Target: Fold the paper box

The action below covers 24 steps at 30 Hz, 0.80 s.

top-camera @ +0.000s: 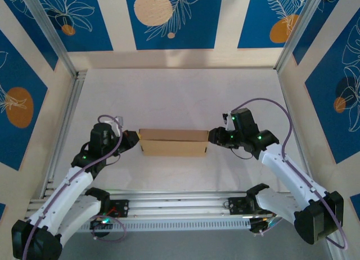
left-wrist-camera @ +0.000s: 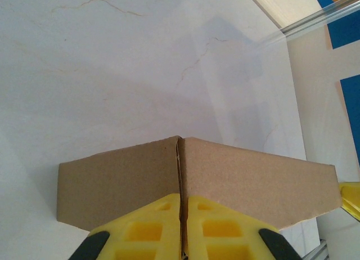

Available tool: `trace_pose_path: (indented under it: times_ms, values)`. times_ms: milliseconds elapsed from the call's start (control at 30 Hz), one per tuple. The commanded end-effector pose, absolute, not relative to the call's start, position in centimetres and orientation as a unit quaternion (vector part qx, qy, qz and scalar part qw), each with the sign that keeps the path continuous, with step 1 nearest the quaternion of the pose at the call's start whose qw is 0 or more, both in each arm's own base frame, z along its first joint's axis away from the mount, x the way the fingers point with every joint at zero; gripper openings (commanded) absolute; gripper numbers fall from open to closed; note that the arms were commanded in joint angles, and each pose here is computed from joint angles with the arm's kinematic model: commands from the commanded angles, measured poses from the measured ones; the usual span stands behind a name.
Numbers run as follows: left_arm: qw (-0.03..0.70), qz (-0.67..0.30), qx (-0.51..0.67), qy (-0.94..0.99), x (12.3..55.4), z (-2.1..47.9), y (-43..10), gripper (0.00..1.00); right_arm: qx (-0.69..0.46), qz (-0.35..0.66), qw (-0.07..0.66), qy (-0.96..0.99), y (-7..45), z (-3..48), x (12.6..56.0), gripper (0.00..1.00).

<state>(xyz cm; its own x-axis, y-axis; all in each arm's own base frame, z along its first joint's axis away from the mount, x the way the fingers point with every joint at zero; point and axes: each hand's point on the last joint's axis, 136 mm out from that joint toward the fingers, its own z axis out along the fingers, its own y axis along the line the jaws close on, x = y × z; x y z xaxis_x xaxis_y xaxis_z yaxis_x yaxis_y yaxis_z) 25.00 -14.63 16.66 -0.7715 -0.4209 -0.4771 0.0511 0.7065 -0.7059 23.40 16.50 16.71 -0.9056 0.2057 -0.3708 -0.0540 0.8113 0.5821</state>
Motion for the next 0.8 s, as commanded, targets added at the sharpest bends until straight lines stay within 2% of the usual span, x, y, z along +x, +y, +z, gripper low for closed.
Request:
trace_pose_path:
  times_ms: [0, 200, 367, 767]
  values:
    - [0.223, -0.295, -0.136, 0.919, 21.8, 10.6, -12.8, 0.09, 0.025, 0.322, 0.206, 0.924, 17.1, 18.2, 23.0, 0.39]
    - [0.223, -0.297, -0.134, 0.919, 21.8, 10.7, -12.9, 0.09, 0.033, 0.345, 0.214, 0.913, 17.5, 19.4, 23.4, 0.4]
    - [0.225, -0.298, -0.132, 0.918, 21.8, 11.0, -13.0, 0.09, 0.033, 0.354, 0.192, 0.915, 18.1, 18.4, 23.3, 0.4]
    - [0.216, -0.304, -0.141, 0.917, 21.6, 10.4, -13.1, 0.09, 0.045, 0.284, 0.113, 0.951, 17.4, 11.3, 21.2, 0.25]
